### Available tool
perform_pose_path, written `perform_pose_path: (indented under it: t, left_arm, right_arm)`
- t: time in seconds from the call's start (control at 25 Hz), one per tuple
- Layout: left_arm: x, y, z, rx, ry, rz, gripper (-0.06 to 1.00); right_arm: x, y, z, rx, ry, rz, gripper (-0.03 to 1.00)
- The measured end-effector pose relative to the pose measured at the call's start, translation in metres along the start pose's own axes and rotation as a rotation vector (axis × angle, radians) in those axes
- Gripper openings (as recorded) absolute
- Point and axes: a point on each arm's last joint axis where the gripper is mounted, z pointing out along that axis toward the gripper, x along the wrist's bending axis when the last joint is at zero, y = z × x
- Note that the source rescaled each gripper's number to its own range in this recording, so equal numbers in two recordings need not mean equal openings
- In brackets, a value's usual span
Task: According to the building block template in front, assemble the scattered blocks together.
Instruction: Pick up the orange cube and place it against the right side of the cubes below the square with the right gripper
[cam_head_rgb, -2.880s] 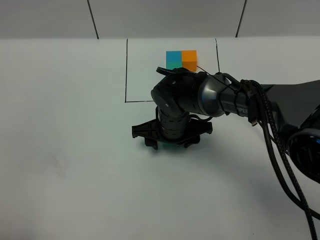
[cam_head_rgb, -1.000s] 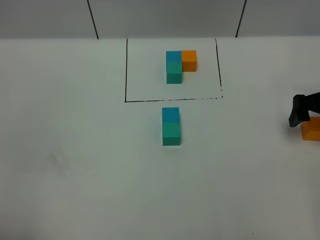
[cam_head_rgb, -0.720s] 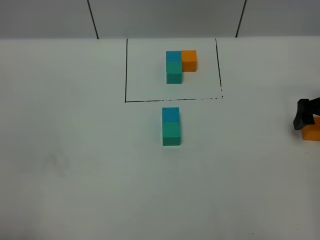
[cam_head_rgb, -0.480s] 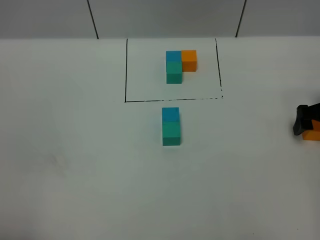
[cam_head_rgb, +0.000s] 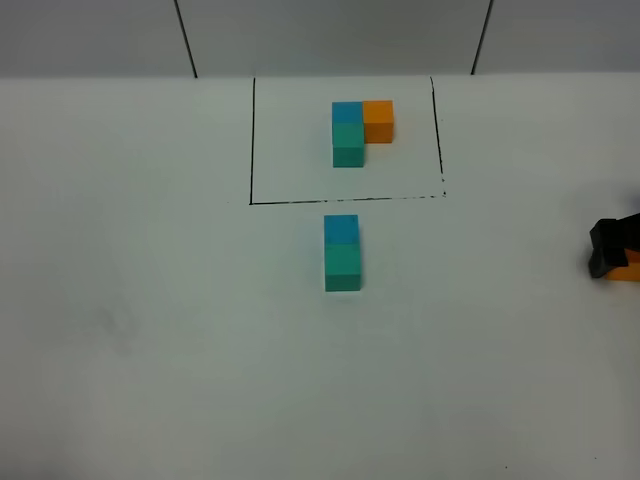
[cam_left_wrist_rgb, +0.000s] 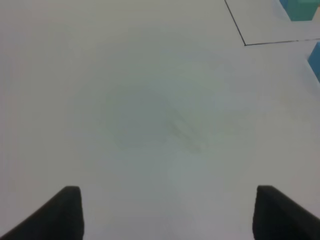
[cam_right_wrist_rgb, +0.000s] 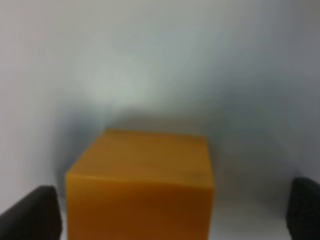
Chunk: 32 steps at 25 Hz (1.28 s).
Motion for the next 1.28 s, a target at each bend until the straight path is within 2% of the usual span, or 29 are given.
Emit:
perform_pose_path:
  t: [0.04, 0.16, 0.28, 0.4, 0.48, 0.68, 0.8, 0.92, 1.04, 1.28]
  left_arm:
    - [0.000, 0.000, 0.000, 0.000, 0.000, 0.000, 0.49]
    - [0.000, 0.000, 0.000, 0.000, 0.000, 0.000, 0.49]
    - [0.000, 0.000, 0.000, 0.000, 0.000, 0.000, 0.49]
    - [0.000, 0.000, 0.000, 0.000, 0.000, 0.000, 0.49]
    - [0.000, 0.000, 0.000, 0.000, 0.000, 0.000, 0.49]
    - [0.000, 0.000, 0.000, 0.000, 0.000, 0.000, 0.49]
    - [0.000, 0.000, 0.000, 0.000, 0.000, 0.000, 0.49]
    - [0.000, 0.000, 0.000, 0.000, 0.000, 0.000, 0.49]
    - [0.000, 0.000, 0.000, 0.000, 0.000, 0.000, 0.49]
    - [0.000, 0.000, 0.000, 0.000, 0.000, 0.000, 0.49]
  right_arm:
    - [0.000, 0.000, 0.000, 0.004, 0.001, 0.000, 0.54]
    - [0.001, -0.002, 0.000, 0.027, 0.002, -0.010, 0.00]
    - [0.007, -0.003, 0.000, 0.048, -0.009, -0.057, 0.02]
    - [0.025, -0.001, -0.009, 0.036, -0.027, -0.210, 0.02]
    - [0.045, 0.005, -0.026, -0.004, -0.045, -0.400, 0.02]
    - [0.125, 0.018, -0.062, -0.077, -0.052, -1.071, 0.02]
    - [0.167, 0.026, -0.066, -0.053, -0.050, -1.303, 0.02]
    - [0.197, 0.037, -0.055, 0.005, -0.059, -1.425, 0.02]
    - [0.219, 0.050, -0.042, 0.049, -0.050, -1.482, 0.02]
    - [0.240, 0.062, -0.016, 0.147, 0.025, -1.523, 0.02]
